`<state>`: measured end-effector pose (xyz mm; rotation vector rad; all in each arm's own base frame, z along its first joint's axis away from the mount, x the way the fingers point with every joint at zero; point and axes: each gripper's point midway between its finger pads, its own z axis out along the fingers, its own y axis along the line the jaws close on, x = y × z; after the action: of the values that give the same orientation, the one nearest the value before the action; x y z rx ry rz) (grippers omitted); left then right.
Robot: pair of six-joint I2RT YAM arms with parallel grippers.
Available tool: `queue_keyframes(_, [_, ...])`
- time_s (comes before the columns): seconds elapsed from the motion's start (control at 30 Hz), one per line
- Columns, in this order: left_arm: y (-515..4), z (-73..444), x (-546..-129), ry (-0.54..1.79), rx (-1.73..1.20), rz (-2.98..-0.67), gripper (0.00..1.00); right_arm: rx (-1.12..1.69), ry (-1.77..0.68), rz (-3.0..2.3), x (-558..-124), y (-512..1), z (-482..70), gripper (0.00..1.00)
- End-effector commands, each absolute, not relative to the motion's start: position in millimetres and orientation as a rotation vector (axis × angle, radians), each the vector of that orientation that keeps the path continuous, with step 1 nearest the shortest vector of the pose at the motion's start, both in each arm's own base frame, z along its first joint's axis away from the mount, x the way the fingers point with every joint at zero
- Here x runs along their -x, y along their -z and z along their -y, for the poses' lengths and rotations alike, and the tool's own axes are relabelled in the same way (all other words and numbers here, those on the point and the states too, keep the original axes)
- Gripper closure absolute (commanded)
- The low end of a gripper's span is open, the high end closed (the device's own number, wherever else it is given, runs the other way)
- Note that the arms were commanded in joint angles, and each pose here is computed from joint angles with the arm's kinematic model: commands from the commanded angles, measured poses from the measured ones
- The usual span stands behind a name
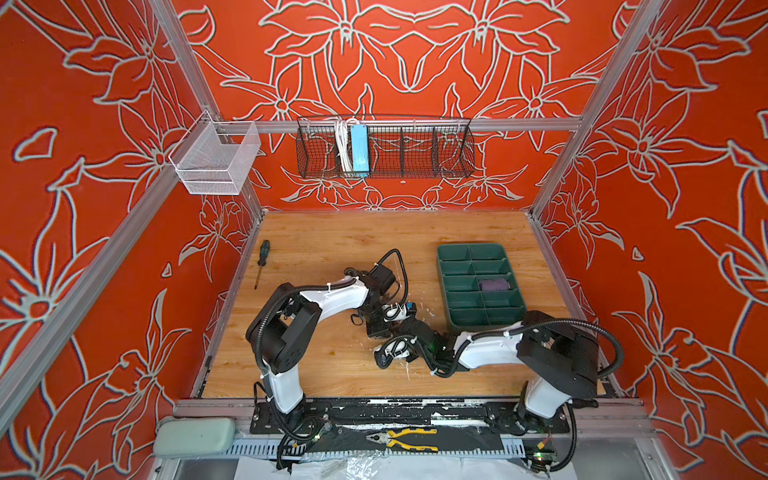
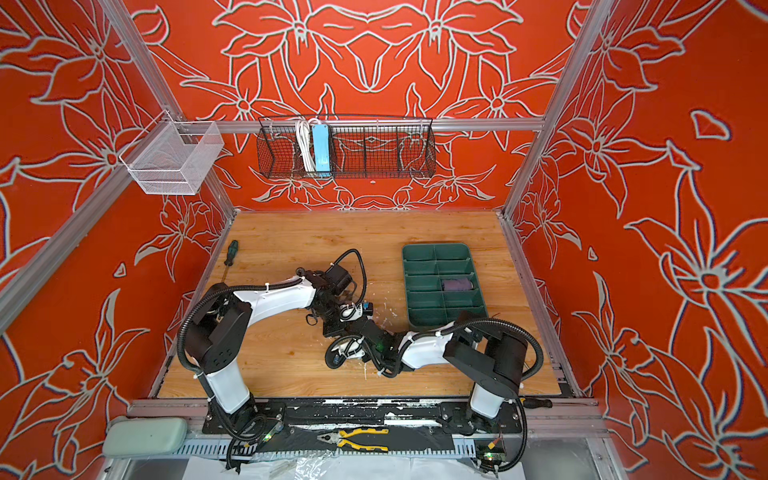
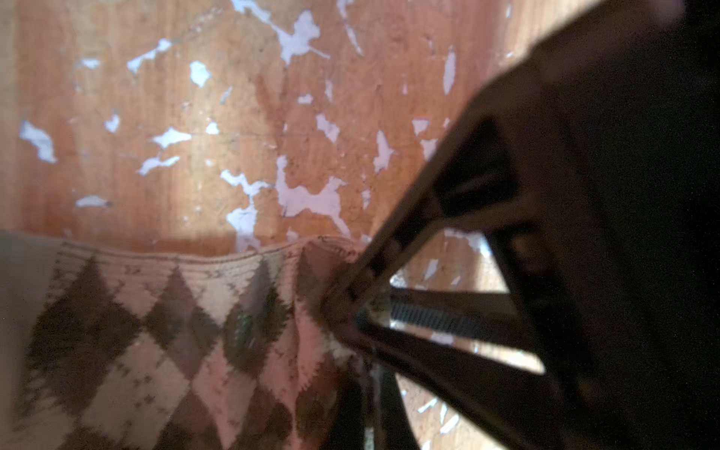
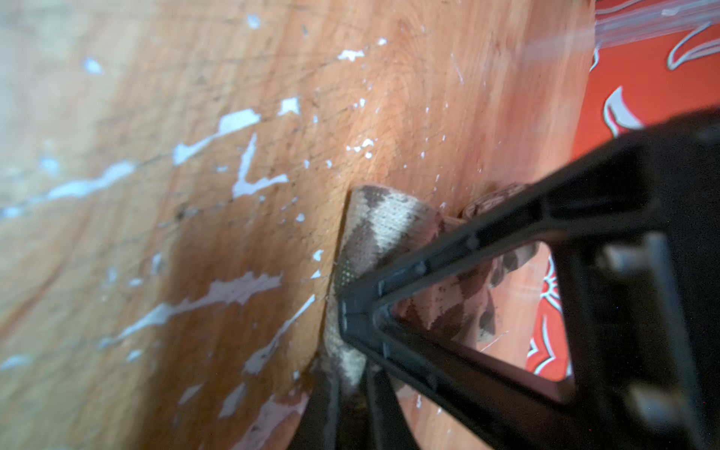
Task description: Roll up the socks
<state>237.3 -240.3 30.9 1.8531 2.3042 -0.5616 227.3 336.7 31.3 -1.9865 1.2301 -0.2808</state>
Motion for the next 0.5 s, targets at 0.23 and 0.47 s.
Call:
queue_keyframes(0.23, [-78, 239, -240, 0.495, -1.703, -2.178, 0.81, 2.267, 0.172, -1.469, -197, 0, -297, 1.0])
queue_keyframes(0.47, [-148, 217, -268, 0.212, -1.394, -1.995, 0.73, 2.372, -0.03, -1.7, -168, -8, -281, 1.0])
